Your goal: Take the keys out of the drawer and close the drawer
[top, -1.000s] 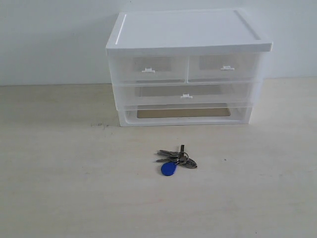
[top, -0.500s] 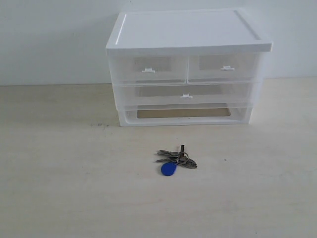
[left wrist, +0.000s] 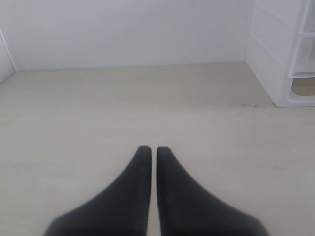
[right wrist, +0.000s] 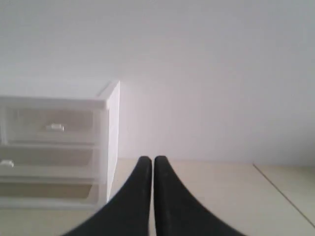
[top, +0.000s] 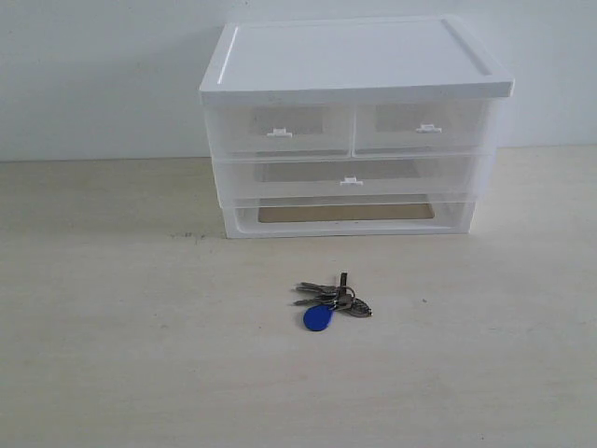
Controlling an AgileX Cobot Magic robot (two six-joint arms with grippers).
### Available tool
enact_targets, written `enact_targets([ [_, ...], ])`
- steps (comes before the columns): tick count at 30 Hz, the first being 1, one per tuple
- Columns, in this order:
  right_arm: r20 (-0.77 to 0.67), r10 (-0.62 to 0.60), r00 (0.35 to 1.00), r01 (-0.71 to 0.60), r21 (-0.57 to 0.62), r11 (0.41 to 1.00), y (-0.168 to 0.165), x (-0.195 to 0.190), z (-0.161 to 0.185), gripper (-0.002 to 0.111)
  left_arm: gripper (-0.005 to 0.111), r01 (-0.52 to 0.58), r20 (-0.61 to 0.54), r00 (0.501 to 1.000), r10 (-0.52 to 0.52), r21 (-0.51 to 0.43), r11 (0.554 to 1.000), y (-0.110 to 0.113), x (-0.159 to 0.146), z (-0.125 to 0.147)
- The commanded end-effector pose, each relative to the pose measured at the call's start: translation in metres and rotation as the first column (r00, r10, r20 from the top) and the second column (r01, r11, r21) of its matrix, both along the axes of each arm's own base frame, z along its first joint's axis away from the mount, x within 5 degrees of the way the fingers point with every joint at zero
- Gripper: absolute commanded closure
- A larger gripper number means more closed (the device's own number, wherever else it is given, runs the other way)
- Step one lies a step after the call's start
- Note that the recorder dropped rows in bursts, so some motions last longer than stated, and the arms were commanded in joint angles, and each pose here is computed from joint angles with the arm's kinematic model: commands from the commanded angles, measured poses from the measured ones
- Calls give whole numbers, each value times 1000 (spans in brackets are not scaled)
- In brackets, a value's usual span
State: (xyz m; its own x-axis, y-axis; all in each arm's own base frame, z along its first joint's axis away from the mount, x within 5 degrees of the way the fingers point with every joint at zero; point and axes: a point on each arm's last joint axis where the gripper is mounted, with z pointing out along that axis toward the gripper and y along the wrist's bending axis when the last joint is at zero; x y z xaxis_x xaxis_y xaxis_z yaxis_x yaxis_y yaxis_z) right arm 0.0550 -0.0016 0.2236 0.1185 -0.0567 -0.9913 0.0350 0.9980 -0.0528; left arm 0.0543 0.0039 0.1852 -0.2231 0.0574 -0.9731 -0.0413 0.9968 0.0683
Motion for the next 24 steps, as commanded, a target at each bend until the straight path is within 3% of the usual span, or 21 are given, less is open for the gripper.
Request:
enact_targets([
  [1,-74,-10,997,8,-28,1000,0,1,-14,108,102,-3,3,1000,3,7,1000,0,0,0],
  [9,-347,-27,937,2,-73,997,-2,-1,-39,108,102,-3,3,1000,3,7,1000,0,0,0],
  [24,-350,-9,937,0,-26,1000,0,-1,-40,108,102,-3,3,1000,3,7,1000,0,0,0],
])
